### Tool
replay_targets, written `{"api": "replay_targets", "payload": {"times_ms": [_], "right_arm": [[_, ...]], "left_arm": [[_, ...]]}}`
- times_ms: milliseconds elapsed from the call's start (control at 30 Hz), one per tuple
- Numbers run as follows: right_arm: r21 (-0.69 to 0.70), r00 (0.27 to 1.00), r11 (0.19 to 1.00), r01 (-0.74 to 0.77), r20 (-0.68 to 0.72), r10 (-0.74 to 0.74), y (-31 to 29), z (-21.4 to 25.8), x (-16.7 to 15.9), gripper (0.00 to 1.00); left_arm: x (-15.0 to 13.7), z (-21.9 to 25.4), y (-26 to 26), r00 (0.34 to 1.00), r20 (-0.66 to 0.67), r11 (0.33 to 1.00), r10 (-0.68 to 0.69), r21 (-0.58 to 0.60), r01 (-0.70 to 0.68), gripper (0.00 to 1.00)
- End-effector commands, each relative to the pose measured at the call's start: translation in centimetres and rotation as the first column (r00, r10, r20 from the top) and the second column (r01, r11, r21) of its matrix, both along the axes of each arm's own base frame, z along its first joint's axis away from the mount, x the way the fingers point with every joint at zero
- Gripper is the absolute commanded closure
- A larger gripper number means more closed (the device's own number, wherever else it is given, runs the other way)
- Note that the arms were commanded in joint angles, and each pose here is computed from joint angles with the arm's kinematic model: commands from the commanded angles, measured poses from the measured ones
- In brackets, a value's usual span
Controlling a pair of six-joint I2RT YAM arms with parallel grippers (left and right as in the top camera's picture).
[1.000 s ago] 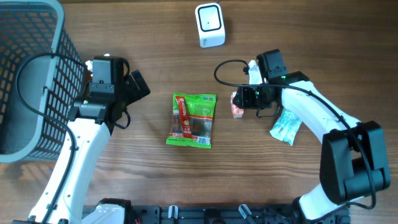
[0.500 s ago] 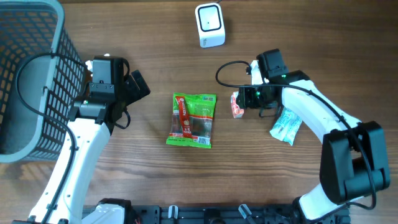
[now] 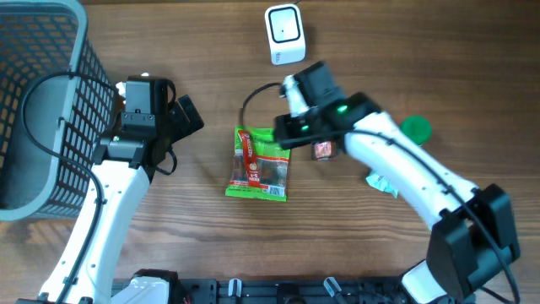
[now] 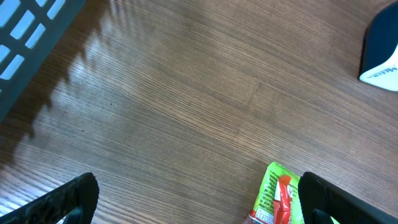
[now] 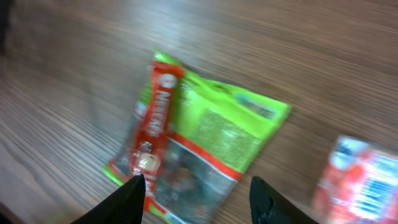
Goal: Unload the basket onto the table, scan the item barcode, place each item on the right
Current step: 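Reach the right gripper back to the red Nescafe stick on the packet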
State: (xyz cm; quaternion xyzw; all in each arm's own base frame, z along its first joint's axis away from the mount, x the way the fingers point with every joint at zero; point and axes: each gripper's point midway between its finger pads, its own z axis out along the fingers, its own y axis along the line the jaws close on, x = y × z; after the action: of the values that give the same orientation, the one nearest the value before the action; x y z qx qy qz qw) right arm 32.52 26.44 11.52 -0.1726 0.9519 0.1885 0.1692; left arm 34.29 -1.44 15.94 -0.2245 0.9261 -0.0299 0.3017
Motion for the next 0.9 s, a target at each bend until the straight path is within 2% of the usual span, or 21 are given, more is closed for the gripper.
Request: {"api": "replay_targets", "payload": {"times_ms": [0, 167, 667, 867], "right_arm": [[-0.035, 0.993, 0.996, 0.08, 0.085, -0.076, 1.9, 0.9, -0.1, 0.45], [0.0, 0.993, 1.0, 0.027, 0.114, -0.027, 4.7, 1.5, -1.4, 0.44], [-0.001, 0.993, 1.0, 0.025, 0.113, -0.025, 4.8, 1.4, -1.5, 0.44], [-0.045, 0.997, 0.999, 0.024, 0.074, -0.021, 5.0, -1.6, -1.2, 0.45]], "left_arm": [[0.2, 0.3, 0.4, 1.0, 0.01, 1.0, 0.01, 0.007, -0.01, 0.0], [0.2, 0.3, 0.4, 1.0, 0.01, 1.0, 0.01, 0.007, -0.01, 0.0], [0.2, 0.3, 0.4, 1.0, 0.01, 1.0, 0.01, 0.007, -0.01, 0.0], [0.2, 0.3, 0.4, 1.0, 0.01, 1.0, 0.01, 0.007, -0.01, 0.0]]}}
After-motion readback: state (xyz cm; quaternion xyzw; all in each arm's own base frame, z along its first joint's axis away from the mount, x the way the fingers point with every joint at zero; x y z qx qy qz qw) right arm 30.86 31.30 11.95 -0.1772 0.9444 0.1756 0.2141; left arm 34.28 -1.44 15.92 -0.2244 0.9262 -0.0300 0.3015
